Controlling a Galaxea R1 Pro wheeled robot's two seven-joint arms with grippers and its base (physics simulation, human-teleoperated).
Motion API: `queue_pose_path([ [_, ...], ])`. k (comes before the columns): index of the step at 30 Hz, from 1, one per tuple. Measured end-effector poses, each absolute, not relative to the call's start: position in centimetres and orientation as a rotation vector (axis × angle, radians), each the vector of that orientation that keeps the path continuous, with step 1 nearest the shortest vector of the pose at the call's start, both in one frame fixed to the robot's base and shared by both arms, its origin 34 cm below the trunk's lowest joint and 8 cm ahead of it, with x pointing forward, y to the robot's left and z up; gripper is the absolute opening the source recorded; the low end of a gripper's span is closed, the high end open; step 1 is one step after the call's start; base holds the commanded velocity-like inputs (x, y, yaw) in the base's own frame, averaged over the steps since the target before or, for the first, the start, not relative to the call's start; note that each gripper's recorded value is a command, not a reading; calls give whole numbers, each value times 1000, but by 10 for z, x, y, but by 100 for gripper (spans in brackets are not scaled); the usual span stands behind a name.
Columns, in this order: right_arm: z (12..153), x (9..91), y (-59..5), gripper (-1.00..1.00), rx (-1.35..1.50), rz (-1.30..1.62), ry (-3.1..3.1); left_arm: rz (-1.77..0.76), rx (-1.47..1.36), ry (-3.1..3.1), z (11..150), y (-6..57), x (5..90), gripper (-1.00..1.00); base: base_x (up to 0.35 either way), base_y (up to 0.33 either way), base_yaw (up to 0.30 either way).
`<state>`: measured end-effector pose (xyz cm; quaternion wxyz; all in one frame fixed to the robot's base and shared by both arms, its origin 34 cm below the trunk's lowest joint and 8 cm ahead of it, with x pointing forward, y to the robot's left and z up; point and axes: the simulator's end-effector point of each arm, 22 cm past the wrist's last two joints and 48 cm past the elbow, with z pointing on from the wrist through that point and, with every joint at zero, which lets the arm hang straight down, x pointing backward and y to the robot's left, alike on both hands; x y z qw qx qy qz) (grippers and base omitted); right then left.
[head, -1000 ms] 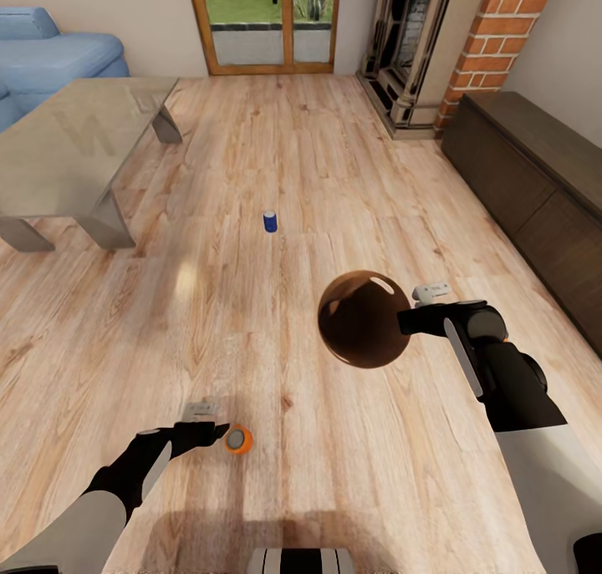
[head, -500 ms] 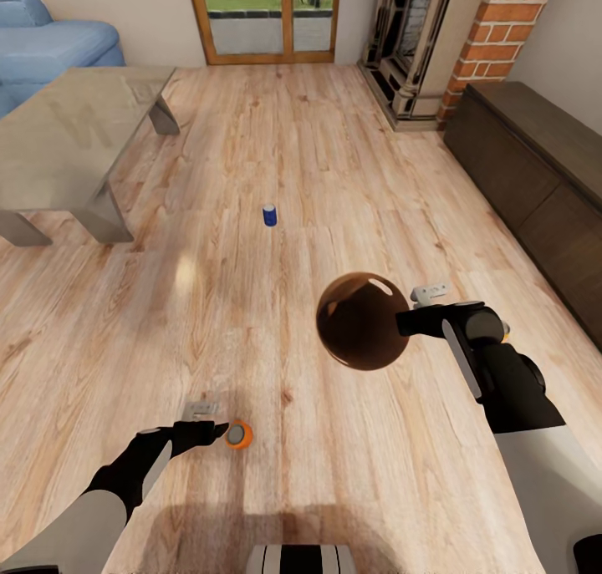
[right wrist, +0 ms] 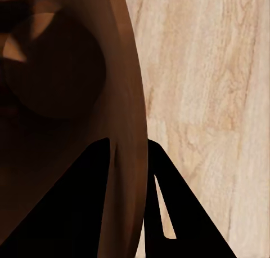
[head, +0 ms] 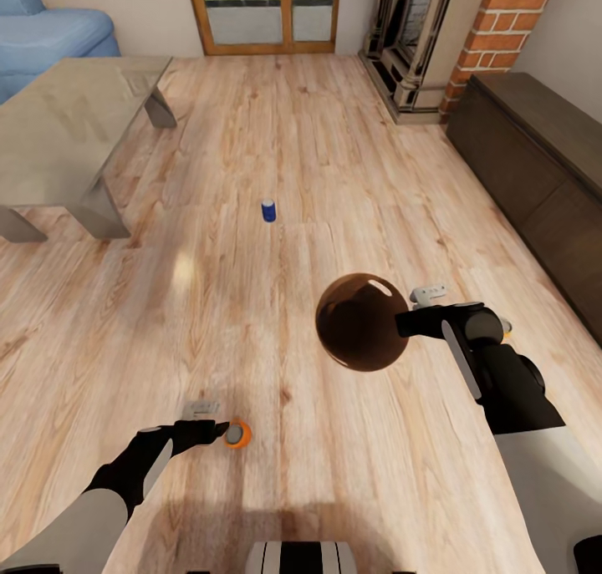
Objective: Put the three can of soda from the living room inside the tash can in the kitchen.
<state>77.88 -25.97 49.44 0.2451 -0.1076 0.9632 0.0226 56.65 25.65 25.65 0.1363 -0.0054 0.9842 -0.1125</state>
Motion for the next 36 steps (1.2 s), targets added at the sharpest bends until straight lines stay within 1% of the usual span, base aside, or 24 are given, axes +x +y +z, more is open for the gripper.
queue_pose_path([
  [3,493,779,-263,-100,-302,34,2630,-328,-16,2850,256,256,566,100,251,-138,0],
  [8,493,781,-281,-100,-339,-106,2623,-328,-16,2850,256,256,566,100,125,-72,0],
  [12,493,780,-274,-100,-332,-66,2627,-328,-16,2850,256,256,566,100,36,-21,0],
  [17,489,780,-280,-100,-341,-108,2624,-328,-16,2852,251,256,564,100,9,-5,0],
  [36,436,769,-277,-100,-341,-90,2643,-330,-20,2874,202,256,547,100,0,0,0],
])
